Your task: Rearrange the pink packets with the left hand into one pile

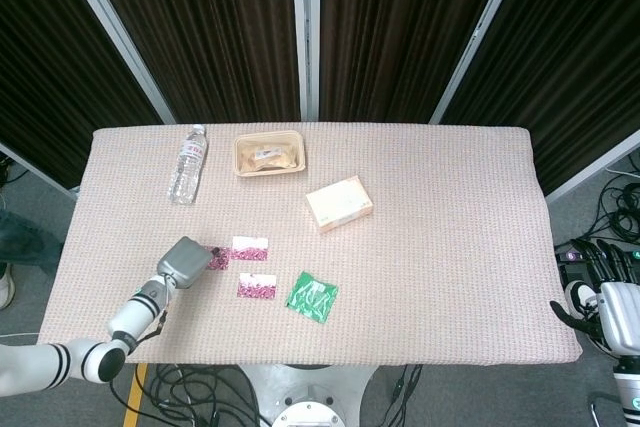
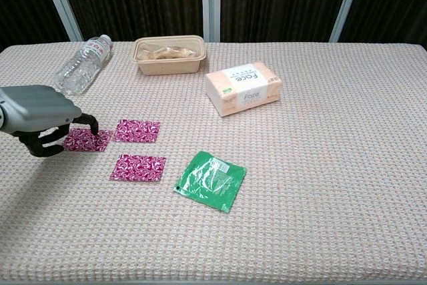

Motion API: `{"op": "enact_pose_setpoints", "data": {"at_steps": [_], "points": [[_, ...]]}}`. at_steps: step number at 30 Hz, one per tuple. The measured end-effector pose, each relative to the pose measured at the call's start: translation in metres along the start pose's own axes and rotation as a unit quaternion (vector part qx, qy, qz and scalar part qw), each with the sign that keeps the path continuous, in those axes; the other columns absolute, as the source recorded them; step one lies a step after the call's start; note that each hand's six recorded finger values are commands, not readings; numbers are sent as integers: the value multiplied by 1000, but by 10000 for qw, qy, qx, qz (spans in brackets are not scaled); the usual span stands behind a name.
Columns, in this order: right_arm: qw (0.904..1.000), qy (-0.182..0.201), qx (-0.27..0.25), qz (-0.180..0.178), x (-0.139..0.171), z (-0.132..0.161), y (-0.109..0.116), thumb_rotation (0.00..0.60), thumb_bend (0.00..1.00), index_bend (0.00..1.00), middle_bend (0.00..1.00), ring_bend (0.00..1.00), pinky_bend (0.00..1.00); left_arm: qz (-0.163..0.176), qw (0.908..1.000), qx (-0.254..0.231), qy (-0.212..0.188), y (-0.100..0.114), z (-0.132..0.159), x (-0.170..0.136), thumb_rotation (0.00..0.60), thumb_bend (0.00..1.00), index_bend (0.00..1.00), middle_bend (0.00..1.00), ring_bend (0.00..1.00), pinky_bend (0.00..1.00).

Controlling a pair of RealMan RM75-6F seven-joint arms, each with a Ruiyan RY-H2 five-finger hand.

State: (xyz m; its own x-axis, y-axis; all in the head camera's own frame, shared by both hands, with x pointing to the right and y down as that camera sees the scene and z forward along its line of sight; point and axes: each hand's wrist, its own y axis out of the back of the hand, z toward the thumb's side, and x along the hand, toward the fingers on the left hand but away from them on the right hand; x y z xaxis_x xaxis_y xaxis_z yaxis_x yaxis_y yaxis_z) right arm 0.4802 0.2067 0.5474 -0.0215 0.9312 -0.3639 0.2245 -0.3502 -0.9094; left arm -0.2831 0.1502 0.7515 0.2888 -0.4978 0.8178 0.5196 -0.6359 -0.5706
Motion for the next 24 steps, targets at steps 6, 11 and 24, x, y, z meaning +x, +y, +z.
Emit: {"op": "enact_pose_setpoints", "data": {"at_steps": [6,11,24], "points": [[10000,5,-4,-3,1,0,0,600,87,99,115,0,0,335,9986,-403,63,20,3,4,600,435,292,878,824,940],[10000,-6,2,-4,1,-1,1,600,87,100,114,0,0,586,9950,-811,74,34,15,23,600,370,302,878,824,939],[10000,-68,0,15,1,-5,0,600,88,99,115,0,0,545,9891,-1330,330,38,38,62,600,262,349,884,830,941]]}}
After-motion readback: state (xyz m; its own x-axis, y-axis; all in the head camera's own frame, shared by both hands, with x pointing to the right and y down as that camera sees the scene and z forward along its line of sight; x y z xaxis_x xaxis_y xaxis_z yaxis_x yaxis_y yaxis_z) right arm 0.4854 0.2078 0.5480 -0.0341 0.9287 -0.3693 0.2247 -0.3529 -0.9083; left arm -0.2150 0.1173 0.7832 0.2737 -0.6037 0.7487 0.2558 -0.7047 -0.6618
